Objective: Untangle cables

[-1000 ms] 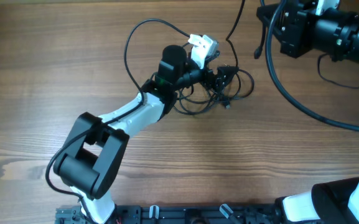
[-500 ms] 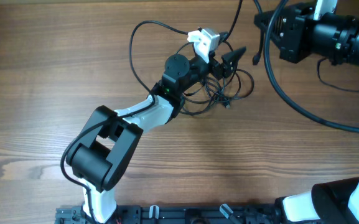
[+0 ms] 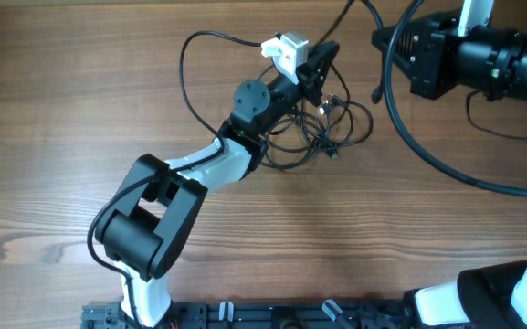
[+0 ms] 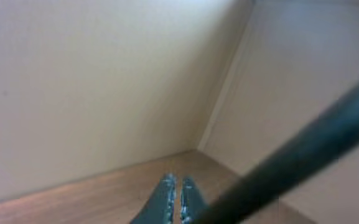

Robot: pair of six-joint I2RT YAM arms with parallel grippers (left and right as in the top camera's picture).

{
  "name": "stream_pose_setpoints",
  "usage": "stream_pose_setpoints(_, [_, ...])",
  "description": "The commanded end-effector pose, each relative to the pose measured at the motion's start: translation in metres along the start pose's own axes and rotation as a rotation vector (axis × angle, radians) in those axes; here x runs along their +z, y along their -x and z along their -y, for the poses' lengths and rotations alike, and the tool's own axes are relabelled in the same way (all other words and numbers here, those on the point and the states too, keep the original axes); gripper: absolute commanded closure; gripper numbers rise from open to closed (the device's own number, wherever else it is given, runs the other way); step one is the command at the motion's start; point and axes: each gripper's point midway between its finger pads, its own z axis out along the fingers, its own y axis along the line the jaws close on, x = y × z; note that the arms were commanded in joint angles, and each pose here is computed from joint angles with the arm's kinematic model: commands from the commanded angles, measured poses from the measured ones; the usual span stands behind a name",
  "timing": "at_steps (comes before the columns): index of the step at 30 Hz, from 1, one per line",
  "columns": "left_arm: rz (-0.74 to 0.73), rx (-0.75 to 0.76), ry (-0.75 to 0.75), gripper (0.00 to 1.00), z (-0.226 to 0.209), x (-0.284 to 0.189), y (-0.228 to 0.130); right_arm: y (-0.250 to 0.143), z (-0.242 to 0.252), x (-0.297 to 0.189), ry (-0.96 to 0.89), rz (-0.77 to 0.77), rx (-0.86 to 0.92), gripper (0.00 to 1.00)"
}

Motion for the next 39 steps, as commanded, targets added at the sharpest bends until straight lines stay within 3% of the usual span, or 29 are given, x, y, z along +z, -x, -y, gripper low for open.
stream_pose_setpoints(1, [-0.027,-0.011,0.047,0.96,-0.018,-0.002,-0.003,0.003,0.004,0.0,-0.023,0.007,-0.017,0.96])
stream_pose_setpoints(7, [-0.151,-0.038,0.077,0.96,-0.03,-0.02,0.017,0.002,0.043,0.01,-0.192,-0.008,0.087,0.96])
stream_pose_setpoints(11, [-0.217,0.009,0.147,0.96,-0.021,-0.055,0.071,-0.003,0.068,0.038,-0.219,-0.066,0.149,0.96])
stream_pose_setpoints(18, [-0.066,0.075,0.115,0.96,0.058,-0.129,0.196,-0.026,0.115,0.101,-0.23,-0.211,0.232,0.96])
stream_pose_setpoints(24, [-0.134,0.017,0.103,0.96,0.097,-0.184,0.204,-0.056,0.152,0.154,-0.229,-0.337,0.304,0.96])
stream_pose_setpoints(28, [0.048,-0.013,0.131,0.96,0.095,-0.181,0.247,-0.067,0.135,0.172,-0.083,-0.394,0.268,0.95])
stream_pose_setpoints(31, [0.317,-0.089,0.261,0.96,0.069,-0.185,0.298,-0.071,0.126,0.172,-0.062,-0.413,0.238,0.78])
stream_pose_setpoints(33, [0.479,-0.16,0.32,0.96,0.054,-0.191,0.322,-0.077,0.12,0.171,-0.045,-0.441,0.208,0.44])
stream_pose_setpoints(35, [0.536,-0.212,0.324,0.96,0.047,-0.189,0.327,-0.083,0.106,0.17,0.026,-0.471,0.156,0.26])
stream_pose_setpoints(37, [0.538,-0.26,0.33,0.96,0.04,-0.184,0.323,-0.086,0.09,0.171,0.104,-0.479,0.109,0.18])
stream_pose_setpoints(39, [0.524,-0.288,0.336,0.96,0.034,-0.179,0.316,-0.087,0.075,0.173,0.167,-0.483,0.056,0.18])
